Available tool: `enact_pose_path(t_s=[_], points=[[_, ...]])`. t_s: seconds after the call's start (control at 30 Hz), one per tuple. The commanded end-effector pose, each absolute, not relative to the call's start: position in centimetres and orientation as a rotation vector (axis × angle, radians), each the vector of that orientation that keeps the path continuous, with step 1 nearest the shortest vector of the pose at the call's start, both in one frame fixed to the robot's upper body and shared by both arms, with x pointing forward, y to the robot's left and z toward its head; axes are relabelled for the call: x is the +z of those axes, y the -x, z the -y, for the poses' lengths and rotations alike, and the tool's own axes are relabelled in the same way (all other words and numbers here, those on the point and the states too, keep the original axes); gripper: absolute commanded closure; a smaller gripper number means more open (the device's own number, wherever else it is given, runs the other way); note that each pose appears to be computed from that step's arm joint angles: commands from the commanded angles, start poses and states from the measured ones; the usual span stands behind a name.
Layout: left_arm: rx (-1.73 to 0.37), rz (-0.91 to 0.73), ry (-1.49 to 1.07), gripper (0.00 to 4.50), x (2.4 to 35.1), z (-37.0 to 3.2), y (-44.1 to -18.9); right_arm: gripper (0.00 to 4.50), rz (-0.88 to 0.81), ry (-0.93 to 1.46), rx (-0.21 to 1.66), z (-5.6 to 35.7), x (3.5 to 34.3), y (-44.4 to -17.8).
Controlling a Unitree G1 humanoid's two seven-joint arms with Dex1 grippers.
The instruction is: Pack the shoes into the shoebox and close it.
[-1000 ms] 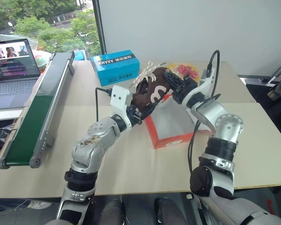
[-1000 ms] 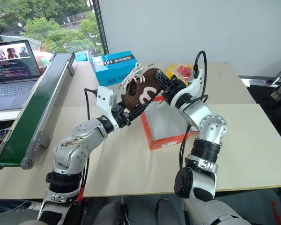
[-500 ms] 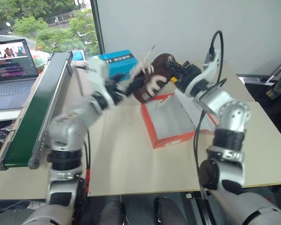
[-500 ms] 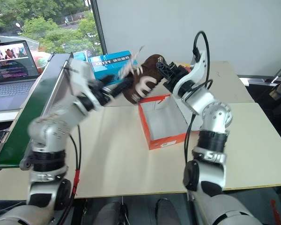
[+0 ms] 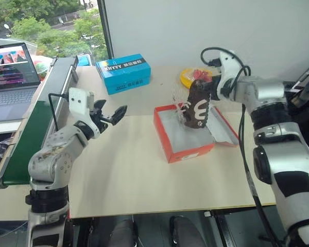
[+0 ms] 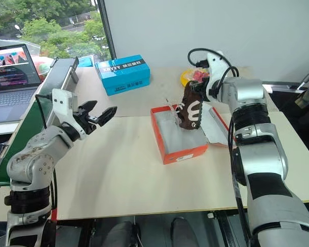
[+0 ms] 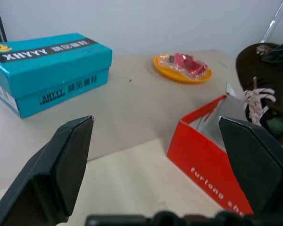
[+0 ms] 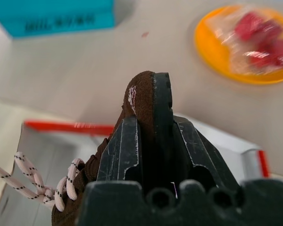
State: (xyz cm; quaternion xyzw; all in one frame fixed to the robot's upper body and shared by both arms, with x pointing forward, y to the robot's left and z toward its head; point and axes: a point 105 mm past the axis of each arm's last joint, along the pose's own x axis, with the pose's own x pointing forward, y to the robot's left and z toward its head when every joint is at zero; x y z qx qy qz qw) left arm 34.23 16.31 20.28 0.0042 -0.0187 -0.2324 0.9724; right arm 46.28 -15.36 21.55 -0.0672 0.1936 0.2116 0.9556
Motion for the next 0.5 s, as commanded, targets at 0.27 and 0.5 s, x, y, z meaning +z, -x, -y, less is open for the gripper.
enact_pose_path(t_s=[0.27,0.5], points=[[-0.508,0.128,-0.103,0.00,21.8,-15.7,-32.5,4.07,-0.468,0.242,0.530,14.6,19.6,-46.1],[-0.510,0.127,-0.100,0.00,21.2,-15.2,-32.1,4.07,-0.565,0.377,0.586,14.4,17.0,-45.4]])
